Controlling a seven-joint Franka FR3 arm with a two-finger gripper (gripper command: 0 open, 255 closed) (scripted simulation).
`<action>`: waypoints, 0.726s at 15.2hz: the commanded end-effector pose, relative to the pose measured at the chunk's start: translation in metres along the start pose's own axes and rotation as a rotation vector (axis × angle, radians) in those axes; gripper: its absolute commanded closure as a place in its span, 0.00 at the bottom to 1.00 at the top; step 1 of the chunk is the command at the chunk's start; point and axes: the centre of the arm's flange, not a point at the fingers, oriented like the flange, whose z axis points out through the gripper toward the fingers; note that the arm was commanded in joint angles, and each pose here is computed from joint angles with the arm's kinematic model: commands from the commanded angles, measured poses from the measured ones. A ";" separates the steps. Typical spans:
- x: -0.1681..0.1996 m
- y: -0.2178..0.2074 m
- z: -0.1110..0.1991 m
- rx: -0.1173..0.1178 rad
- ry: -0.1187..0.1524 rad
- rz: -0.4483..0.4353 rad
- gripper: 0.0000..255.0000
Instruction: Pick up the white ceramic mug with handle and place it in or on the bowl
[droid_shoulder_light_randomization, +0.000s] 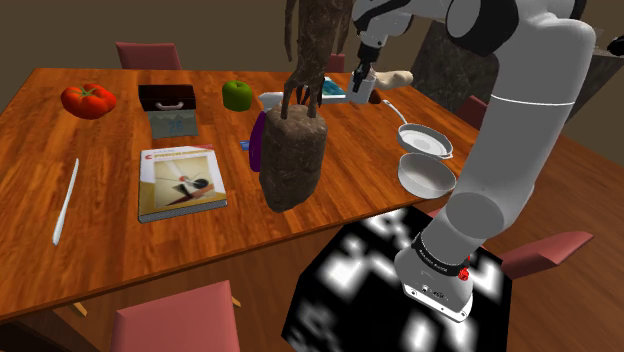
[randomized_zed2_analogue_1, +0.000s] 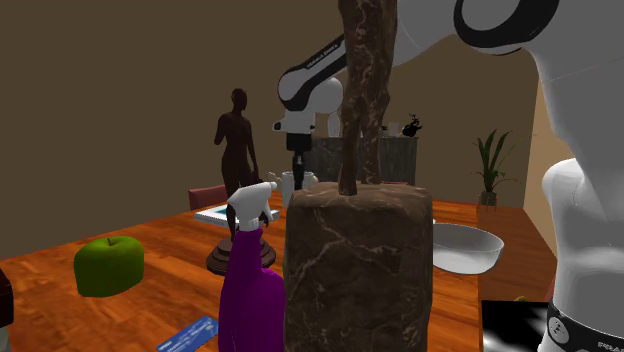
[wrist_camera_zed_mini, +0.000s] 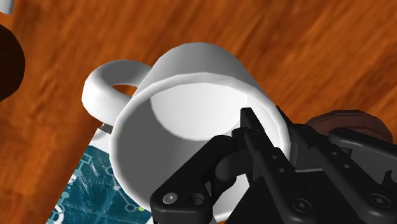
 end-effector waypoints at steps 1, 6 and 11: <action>0.001 0.000 -0.011 0.000 0.000 0.000 1.00; 0.002 0.000 -0.038 0.000 0.000 0.000 1.00; 0.003 0.000 -0.060 0.000 0.000 0.000 1.00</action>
